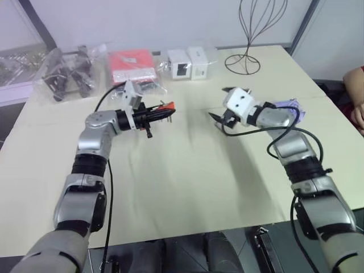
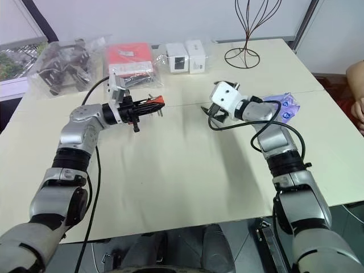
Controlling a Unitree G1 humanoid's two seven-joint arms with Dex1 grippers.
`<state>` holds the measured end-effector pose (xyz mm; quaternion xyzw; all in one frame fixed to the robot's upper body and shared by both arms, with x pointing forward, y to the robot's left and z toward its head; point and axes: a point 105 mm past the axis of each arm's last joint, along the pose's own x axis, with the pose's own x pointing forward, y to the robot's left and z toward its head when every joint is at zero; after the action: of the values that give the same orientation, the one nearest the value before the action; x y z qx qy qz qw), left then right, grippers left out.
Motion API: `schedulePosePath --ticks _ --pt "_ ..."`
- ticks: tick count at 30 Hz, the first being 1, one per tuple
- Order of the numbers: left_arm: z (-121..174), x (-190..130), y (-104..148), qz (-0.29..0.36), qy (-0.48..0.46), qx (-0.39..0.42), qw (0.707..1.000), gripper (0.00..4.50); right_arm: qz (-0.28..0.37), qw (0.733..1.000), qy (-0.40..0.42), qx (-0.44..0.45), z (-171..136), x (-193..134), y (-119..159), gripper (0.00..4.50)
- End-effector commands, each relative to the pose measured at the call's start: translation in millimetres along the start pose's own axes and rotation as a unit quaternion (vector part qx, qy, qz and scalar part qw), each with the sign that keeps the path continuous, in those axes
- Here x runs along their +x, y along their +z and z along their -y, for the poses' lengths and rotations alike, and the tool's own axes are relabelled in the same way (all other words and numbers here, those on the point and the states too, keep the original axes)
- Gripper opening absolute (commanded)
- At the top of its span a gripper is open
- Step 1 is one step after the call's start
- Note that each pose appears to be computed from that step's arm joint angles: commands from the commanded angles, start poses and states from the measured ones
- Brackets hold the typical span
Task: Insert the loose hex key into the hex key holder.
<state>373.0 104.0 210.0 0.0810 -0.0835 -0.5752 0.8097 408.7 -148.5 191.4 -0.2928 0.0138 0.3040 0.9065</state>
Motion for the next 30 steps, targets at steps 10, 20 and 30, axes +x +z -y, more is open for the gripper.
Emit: schedulePosePath --ticks 10,20,30 --pt "21.0 -8.5 -27.1 -0.095 -0.01 0.038 0.995 0.0 -0.103 0.976 -0.008 0.194 -13.6 -1.0 -29.5 4.45" --pt "35.2 -5.3 -30.1 -0.067 0.016 0.024 0.997 0.0 -0.168 0.96 -0.007 0.225 -25.6 21.6 -64.6 3.13" --pt "37.0 -7.1 -33.4 -0.068 0.03 0.016 0.997 0.0 -0.174 0.961 0.004 0.217 -37.6 33.8 -70.1 0.04"
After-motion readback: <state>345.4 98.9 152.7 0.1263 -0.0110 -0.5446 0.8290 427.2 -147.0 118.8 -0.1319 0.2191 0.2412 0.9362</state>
